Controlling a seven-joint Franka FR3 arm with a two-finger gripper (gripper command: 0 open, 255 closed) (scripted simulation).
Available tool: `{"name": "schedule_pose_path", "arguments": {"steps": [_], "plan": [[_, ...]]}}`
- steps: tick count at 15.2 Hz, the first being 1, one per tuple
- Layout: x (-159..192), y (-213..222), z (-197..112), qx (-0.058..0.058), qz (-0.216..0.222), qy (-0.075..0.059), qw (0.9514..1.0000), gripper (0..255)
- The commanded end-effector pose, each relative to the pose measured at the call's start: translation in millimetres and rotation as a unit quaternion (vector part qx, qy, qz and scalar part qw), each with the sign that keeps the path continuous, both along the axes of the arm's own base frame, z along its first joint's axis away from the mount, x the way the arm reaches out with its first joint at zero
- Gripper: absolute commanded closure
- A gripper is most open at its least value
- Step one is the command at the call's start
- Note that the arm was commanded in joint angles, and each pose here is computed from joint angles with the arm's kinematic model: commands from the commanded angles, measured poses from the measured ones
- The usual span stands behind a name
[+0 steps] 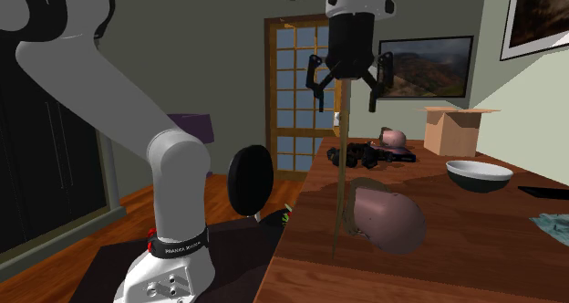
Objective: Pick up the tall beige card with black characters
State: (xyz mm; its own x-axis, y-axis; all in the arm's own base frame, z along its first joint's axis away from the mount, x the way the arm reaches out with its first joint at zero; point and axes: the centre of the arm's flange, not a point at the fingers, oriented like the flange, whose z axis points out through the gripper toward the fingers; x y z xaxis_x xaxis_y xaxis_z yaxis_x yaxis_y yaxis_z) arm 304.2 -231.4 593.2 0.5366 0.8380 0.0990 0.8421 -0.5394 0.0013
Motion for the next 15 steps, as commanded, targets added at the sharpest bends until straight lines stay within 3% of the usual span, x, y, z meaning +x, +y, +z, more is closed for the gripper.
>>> {"name": "schedule_pose_path", "arguments": {"steps": [1,10,15], "plan": [[0,0,-2,0.0,0.0,0.0,1.0,255],[0,0,-1,0.0,0.0,0.0,1.0,255],[0,0,25,0.0,0.0,0.0,1.0,255]]}}
